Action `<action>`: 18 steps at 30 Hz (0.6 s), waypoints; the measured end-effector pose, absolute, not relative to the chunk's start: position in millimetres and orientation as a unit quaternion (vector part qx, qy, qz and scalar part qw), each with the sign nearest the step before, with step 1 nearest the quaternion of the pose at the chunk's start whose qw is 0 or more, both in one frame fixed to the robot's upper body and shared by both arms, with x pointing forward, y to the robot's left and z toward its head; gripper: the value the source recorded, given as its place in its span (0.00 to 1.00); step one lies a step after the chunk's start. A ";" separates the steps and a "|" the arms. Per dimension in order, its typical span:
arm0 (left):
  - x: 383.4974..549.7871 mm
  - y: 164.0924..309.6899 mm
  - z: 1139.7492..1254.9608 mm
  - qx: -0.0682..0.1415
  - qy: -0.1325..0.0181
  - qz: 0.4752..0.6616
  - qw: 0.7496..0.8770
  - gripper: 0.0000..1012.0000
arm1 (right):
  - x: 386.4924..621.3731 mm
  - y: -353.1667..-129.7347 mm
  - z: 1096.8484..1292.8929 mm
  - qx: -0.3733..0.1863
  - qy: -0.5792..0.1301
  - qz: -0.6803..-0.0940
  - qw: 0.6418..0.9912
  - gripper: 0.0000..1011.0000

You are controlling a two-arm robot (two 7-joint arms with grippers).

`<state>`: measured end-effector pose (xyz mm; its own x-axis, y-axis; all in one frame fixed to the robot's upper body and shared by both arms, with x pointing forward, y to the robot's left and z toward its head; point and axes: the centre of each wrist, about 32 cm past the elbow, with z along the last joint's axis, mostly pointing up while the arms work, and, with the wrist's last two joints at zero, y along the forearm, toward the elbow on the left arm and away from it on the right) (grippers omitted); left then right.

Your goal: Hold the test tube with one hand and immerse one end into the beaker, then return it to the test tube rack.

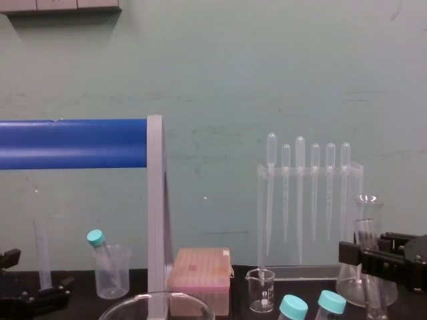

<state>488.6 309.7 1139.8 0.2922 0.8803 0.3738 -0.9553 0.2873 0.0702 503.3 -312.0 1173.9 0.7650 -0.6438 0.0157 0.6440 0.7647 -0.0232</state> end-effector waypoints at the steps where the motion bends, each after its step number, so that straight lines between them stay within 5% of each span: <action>1: 488.6 309.7 1139.8 0.142 -0.132 0.580 0.791 0.99 | 503.3 -312.0 1173.9 -0.014 -0.003 -0.343 0.939 0.44; 8: 488.6 309.7 1139.8 0.141 -0.132 0.580 0.791 0.99 | 503.3 -312.0 1173.9 -0.013 -0.003 -0.343 0.939 0.26; 18: 488.6 309.7 1139.8 0.141 -0.132 0.580 0.791 0.99 | 503.3 -312.0 1173.8 -0.013 -0.003 -0.343 0.939 0.25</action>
<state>488.6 309.7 1139.8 0.2923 0.8803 0.3738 -0.9552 0.2874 0.0703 503.3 -312.0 1173.8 0.7651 -0.6437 0.0151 0.6439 0.7648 -0.0226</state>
